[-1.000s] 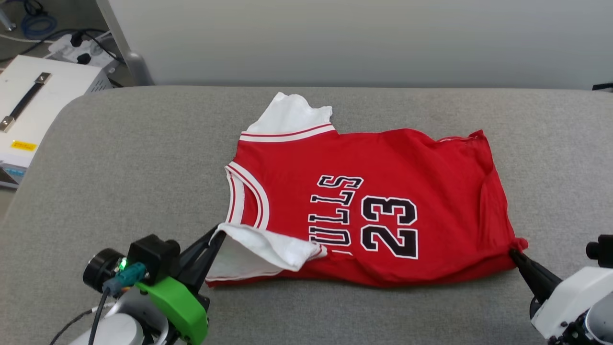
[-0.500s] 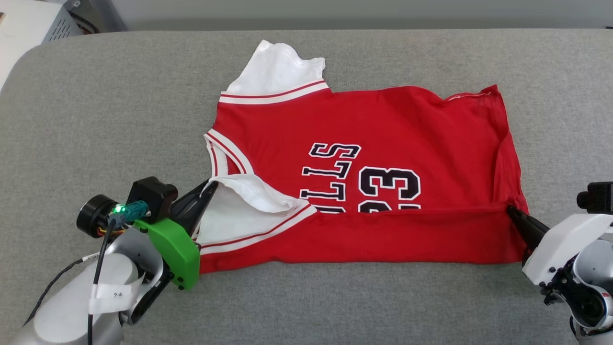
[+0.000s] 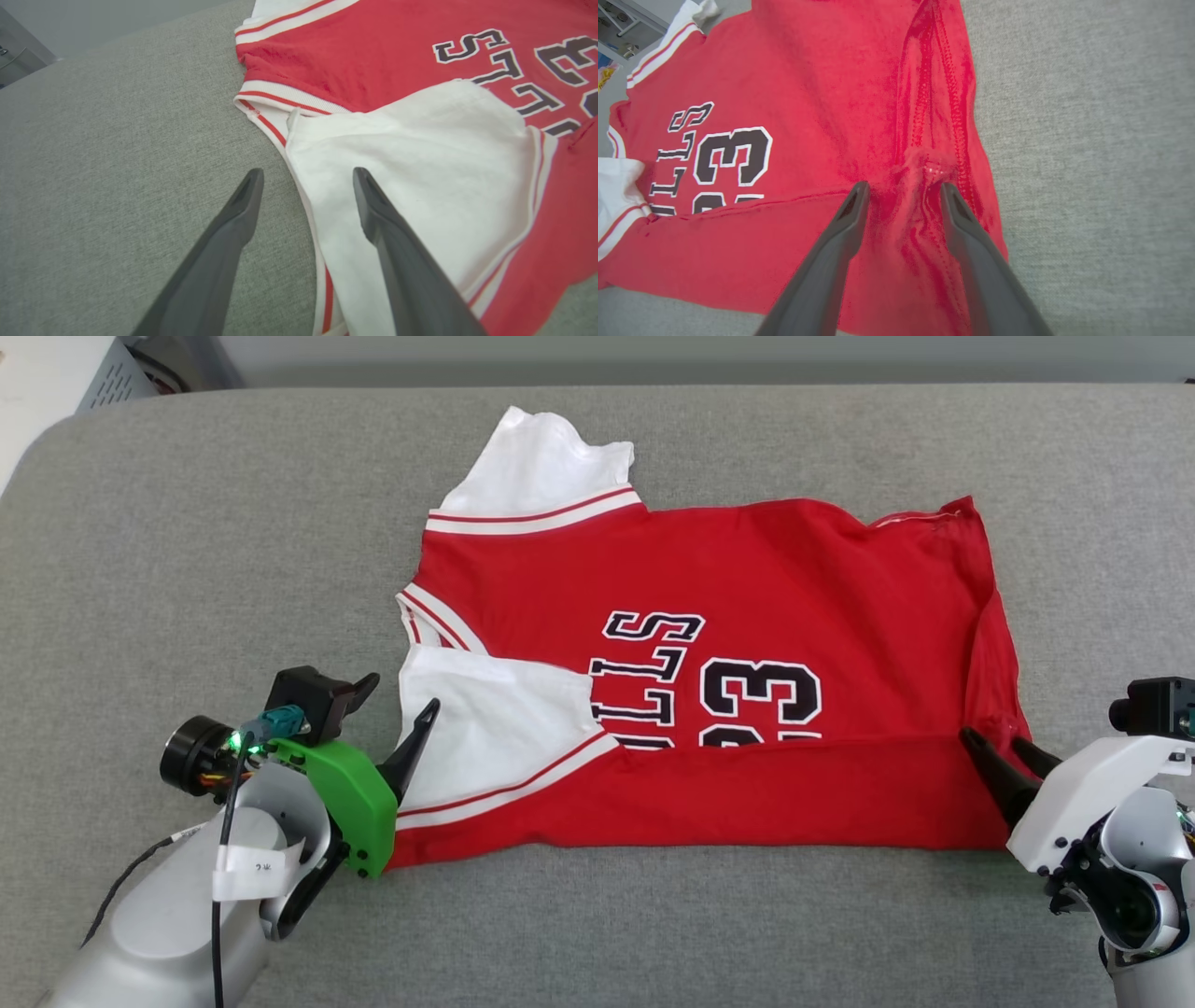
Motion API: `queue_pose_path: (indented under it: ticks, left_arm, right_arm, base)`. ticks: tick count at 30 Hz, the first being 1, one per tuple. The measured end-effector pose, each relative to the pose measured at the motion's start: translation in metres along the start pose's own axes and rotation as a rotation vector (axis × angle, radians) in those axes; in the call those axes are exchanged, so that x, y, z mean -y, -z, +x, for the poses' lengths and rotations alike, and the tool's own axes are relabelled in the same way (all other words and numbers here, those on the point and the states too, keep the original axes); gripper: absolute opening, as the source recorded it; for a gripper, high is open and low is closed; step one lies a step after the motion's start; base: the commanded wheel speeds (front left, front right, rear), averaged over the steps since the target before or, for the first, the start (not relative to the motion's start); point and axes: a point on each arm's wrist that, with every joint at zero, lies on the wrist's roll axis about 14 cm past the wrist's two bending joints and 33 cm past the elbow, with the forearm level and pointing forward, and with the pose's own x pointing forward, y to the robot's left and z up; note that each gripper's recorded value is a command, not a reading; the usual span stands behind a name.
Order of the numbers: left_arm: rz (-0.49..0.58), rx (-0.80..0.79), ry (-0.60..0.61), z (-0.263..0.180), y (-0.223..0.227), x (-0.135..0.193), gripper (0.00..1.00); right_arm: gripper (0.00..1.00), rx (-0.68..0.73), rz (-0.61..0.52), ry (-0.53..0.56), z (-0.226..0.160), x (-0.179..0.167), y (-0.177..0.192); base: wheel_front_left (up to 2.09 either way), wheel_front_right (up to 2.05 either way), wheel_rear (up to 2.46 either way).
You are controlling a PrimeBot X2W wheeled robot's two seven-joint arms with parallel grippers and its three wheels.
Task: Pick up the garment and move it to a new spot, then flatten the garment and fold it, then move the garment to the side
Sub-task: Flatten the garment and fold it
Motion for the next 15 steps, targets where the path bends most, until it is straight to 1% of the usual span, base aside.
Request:
queue_pose_path:
  ticks: [5, 9, 11, 15]
  left_arm:
    - [-0.037, 0.065, -0.035, -0.004, -0.013, -0.001, 1.00]
    - [-0.095, 0.141, -0.088, -0.014, -0.028, -0.006, 1.00]
    - [-0.150, 0.167, -0.115, -0.023, -0.029, -0.005, 1.00]
    - [-0.191, 0.182, -0.167, -0.040, -0.024, -0.002, 1.00]
  right_arm:
    - [1.00, 0.051, -0.076, -0.019, -0.007, -0.009, -0.014]
    - [1.00, 0.112, -0.148, -0.046, -0.019, -0.021, -0.029]
    - [1.00, 0.126, -0.200, -0.052, -0.028, -0.025, -0.030]
    - [1.00, 0.123, -0.274, -0.042, -0.044, -0.024, -0.024]
  base:
    - [0.00, 0.00, 0.00]
    - [0.00, 0.00, 0.00]
    - [0.00, 0.00, 0.00]
    - [0.00, 0.00, 0.00]
